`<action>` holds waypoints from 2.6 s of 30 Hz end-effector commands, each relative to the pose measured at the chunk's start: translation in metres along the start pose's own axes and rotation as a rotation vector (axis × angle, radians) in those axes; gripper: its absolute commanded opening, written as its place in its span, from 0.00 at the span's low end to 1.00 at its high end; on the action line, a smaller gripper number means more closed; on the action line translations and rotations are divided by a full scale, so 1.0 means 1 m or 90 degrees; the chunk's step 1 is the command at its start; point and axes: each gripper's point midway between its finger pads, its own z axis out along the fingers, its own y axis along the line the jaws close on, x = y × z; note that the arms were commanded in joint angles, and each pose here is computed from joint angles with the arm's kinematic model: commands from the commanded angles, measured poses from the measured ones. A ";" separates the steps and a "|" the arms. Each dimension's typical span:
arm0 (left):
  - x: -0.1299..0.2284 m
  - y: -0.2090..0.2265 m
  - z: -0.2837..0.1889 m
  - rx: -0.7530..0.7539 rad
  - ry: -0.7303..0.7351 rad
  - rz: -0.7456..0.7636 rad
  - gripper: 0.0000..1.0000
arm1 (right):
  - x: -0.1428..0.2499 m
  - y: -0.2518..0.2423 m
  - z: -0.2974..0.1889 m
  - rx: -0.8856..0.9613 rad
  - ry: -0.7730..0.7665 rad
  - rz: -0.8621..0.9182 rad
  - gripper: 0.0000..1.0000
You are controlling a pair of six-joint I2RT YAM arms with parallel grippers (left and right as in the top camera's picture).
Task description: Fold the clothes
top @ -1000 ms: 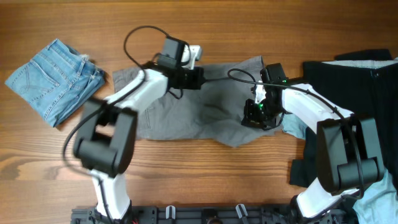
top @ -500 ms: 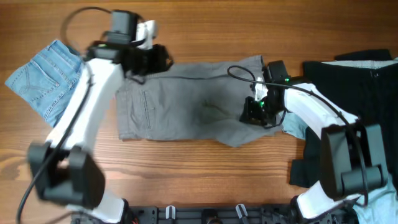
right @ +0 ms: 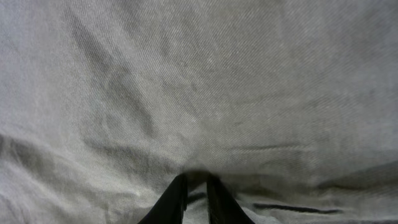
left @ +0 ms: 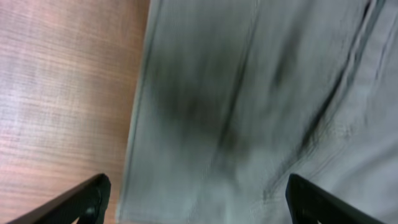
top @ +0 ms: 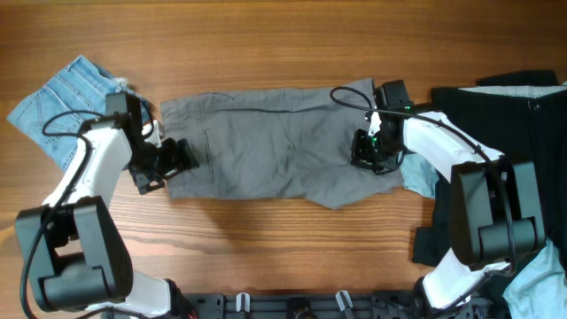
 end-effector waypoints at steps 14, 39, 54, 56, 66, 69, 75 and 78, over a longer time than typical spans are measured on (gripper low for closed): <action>-0.006 -0.020 0.066 0.140 0.017 0.035 0.26 | 0.011 0.000 0.019 -0.017 0.048 0.013 0.11; -0.006 -0.123 -0.114 -0.004 -0.003 0.145 0.04 | -0.016 0.024 -0.058 -0.083 -0.062 -0.011 0.11; 0.101 -0.227 0.015 0.089 0.038 0.245 0.60 | -0.020 0.024 -0.059 -0.085 -0.071 0.004 0.16; 0.109 -0.231 0.016 0.093 0.037 0.339 0.72 | -0.020 0.025 -0.059 -0.086 -0.073 0.003 0.23; 0.011 -0.182 -0.160 0.036 -0.202 0.249 0.34 | -0.002 0.120 -0.094 -0.409 -0.050 -0.212 0.27; -0.010 -0.136 -0.165 0.011 -0.191 0.155 0.04 | 0.036 0.163 -0.085 -0.439 0.000 -0.288 0.13; -0.016 -0.116 -0.108 0.088 -0.044 0.173 0.06 | 0.074 0.128 0.003 -0.154 0.046 -0.257 0.05; -0.008 -0.123 -0.074 0.130 0.035 0.172 0.06 | 0.099 0.085 0.032 -0.064 0.144 -0.168 0.04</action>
